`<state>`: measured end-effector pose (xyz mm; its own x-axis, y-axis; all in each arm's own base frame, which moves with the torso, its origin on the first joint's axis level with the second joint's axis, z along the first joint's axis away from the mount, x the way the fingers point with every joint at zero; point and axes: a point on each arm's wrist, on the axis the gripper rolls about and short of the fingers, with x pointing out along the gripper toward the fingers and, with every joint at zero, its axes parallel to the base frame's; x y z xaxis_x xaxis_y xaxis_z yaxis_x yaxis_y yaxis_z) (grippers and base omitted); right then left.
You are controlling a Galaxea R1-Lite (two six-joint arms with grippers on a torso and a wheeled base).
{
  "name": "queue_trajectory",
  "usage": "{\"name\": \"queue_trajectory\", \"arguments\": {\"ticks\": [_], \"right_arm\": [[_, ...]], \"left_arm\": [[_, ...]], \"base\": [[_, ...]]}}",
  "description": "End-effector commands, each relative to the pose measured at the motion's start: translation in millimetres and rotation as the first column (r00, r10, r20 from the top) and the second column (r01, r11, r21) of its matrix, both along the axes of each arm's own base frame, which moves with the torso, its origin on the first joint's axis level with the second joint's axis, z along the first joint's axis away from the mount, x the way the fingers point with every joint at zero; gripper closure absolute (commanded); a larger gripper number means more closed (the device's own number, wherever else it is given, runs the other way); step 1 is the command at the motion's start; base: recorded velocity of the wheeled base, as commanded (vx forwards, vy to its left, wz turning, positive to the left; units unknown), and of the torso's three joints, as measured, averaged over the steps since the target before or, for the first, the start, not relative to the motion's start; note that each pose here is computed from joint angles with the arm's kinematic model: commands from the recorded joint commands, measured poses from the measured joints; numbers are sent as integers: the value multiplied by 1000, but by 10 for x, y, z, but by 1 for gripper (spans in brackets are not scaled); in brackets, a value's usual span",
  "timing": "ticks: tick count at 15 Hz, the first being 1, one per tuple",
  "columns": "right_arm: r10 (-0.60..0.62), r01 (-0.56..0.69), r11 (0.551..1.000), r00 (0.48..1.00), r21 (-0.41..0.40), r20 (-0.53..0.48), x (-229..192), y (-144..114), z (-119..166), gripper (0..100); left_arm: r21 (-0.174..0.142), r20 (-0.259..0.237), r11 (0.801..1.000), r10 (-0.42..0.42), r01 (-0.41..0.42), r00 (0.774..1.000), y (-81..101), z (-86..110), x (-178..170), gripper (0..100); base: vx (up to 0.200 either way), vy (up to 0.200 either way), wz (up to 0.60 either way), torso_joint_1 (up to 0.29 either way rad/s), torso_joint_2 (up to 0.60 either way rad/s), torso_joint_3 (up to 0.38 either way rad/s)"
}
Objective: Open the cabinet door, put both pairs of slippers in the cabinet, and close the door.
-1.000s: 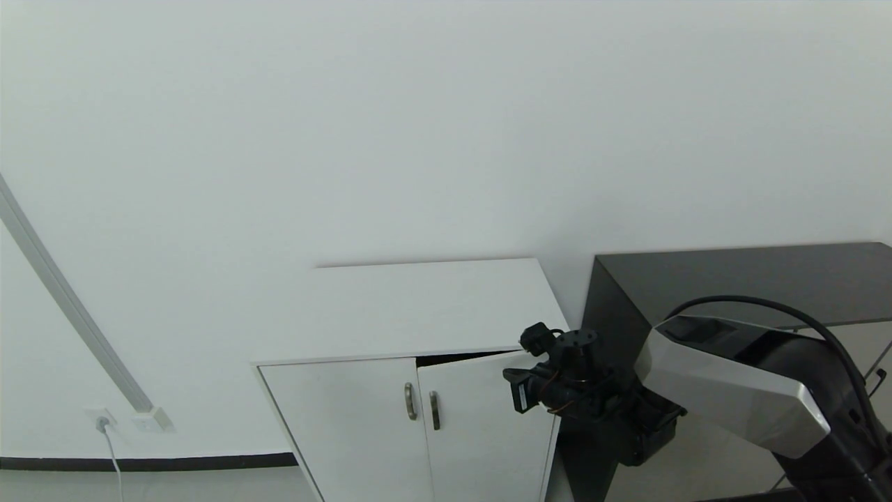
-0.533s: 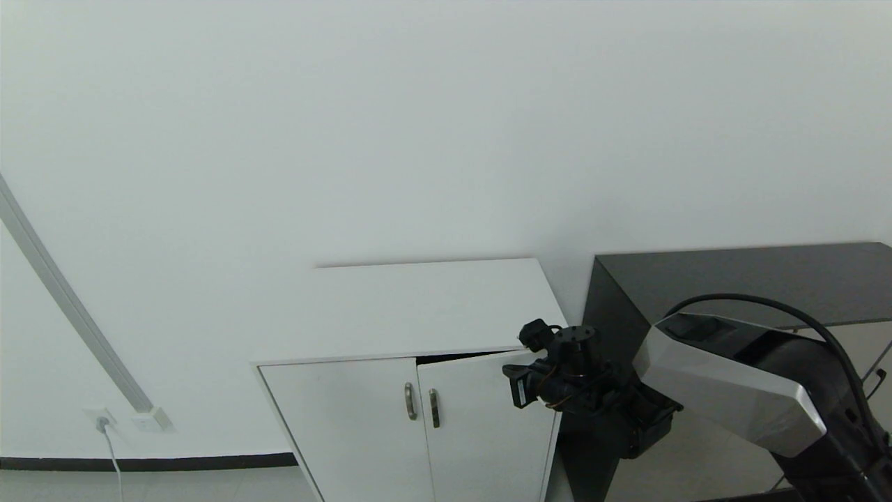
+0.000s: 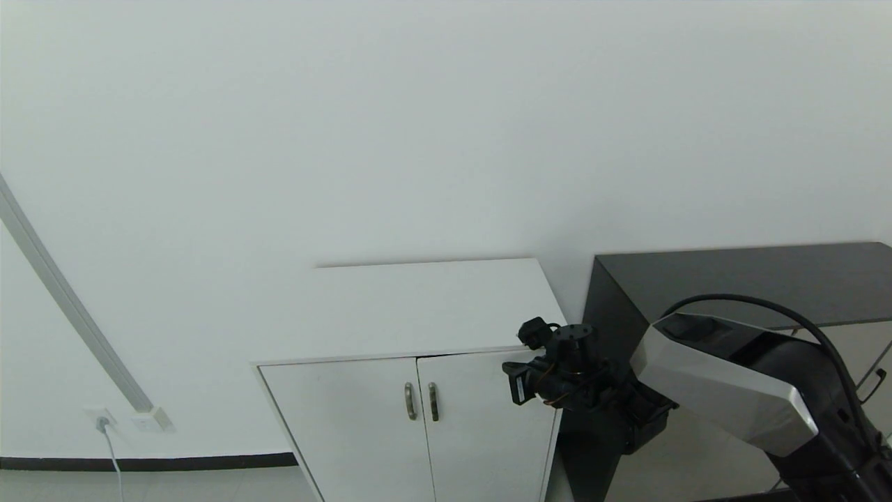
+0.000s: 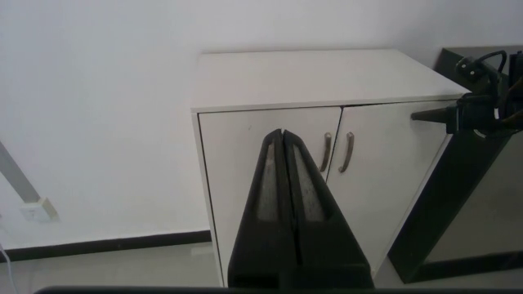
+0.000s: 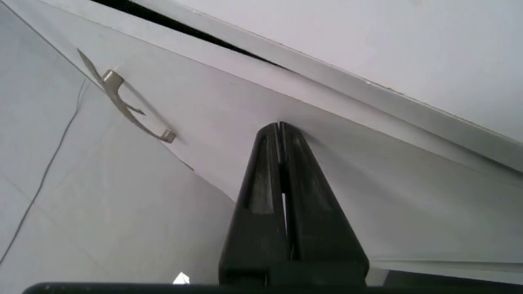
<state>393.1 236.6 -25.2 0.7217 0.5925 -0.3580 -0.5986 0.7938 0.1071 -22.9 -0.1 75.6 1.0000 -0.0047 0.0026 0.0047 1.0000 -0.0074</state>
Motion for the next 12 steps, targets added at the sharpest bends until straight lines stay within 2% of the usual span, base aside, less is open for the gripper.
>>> {"name": "queue_trajectory", "arguments": {"ticks": [1,12], "right_arm": [[-2,2,1000,1000,0,2,29,11,15,100],[-9,9,1000,1000,-10,-1,-15,-2,22,100]], "left_arm": [[0,-1,1000,-3,3,1000,0,1,1,100],[0,-1,1000,0,0,1000,0,1,1,100]], "base": [[0,0,0,0,0,0],[0,0,0,0,0,0]]}}
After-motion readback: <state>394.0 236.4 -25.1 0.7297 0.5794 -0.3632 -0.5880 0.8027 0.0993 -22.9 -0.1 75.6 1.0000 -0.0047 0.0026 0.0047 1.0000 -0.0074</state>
